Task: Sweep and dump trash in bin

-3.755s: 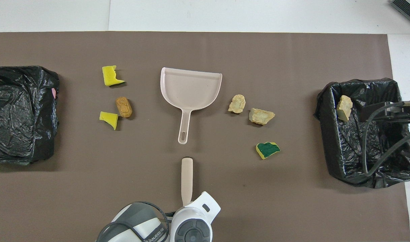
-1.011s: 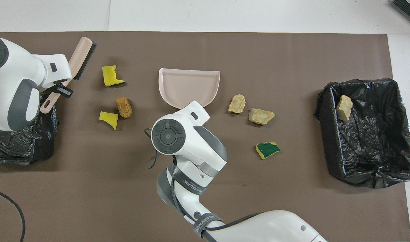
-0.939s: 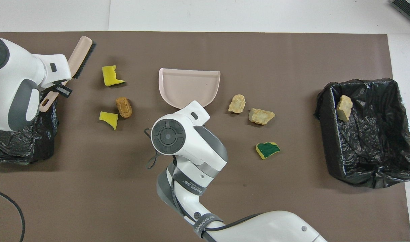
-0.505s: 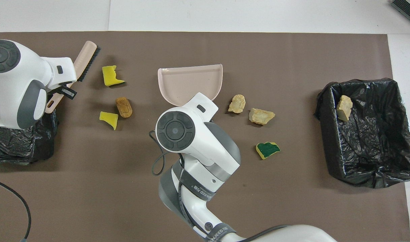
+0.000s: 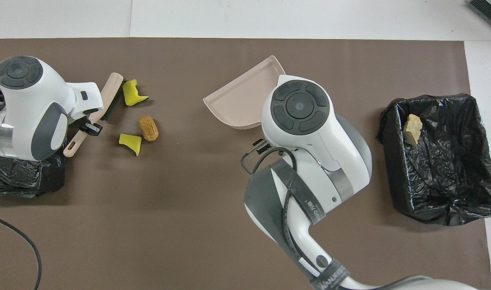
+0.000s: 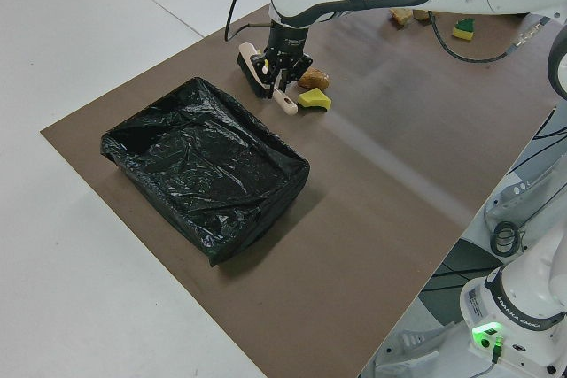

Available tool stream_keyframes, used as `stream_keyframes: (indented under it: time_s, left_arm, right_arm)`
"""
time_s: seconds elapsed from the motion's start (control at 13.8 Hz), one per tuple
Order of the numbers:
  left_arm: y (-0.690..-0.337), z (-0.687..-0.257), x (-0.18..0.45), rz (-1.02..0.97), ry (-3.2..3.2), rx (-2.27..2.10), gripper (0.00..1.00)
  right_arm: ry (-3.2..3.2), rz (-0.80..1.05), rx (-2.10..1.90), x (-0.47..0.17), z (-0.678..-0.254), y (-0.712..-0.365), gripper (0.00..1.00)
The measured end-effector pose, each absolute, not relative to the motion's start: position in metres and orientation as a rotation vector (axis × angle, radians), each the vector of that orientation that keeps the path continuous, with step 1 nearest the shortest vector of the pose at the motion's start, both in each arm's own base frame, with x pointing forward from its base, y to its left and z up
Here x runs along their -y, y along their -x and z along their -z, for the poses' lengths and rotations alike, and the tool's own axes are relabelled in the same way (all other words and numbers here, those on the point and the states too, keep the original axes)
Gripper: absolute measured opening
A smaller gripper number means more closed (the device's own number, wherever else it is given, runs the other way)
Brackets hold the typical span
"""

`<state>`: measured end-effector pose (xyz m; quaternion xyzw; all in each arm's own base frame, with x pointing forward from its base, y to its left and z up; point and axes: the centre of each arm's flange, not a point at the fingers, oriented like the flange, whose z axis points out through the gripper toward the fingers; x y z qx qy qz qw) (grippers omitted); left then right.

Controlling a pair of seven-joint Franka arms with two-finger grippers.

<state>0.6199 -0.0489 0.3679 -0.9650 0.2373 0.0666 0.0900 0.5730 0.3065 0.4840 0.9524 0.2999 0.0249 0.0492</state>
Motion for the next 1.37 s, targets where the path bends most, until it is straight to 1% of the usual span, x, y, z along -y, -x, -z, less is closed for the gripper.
stream_keyframes:
  time_s: [0.22,0.36,0.51,0.65,0.79,0.94,1.01,1.16,1.37]
  left_arm:
    - [-0.589,-0.374,0.085,-0.366,2.857,-0.567,0.26]
    - [-0.571,-0.374,0.107,-0.413,2.852,-0.509,0.26]
    - [-0.562,-0.377,0.121,-0.421,2.892,-0.468,0.26]
    - [-0.565,-0.39,0.113,-0.399,2.961,-0.386,0.26]
    - [-0.571,-0.415,0.08,-0.352,3.059,-0.249,0.26]
    - [-0.571,-0.431,0.043,-0.319,3.107,-0.107,0.26]
    - [-0.568,-0.431,0.031,-0.323,3.112,-0.044,0.26]
    - [-0.556,-0.419,0.031,-0.343,3.105,0.049,0.26]
    - [-0.532,-0.381,0.067,-0.281,3.107,0.016,0.26]
  right_arm:
    - [-2.786,-0.008,-1.206,-0.293,-0.469,-0.575,0.31]
    - [-2.682,0.037,-1.42,-0.29,-0.46,-0.568,0.31]
    - [-2.562,0.067,-1.632,-0.279,-0.451,-0.563,0.31]
    - [-2.44,0.069,-1.817,-0.263,-0.441,-0.563,0.31]
    - [-2.353,0.066,-1.932,-0.257,-0.427,-0.562,0.31]
    - [-2.315,0.072,-1.981,-0.264,-0.416,-0.557,0.31]
    - [-2.302,0.075,-1.998,-0.27,-0.412,-0.554,0.31]
    - [-2.289,0.086,-2.016,-0.278,-0.407,-0.55,0.31]
    - [-2.253,0.101,-2.061,-0.276,-0.403,-0.55,0.31]
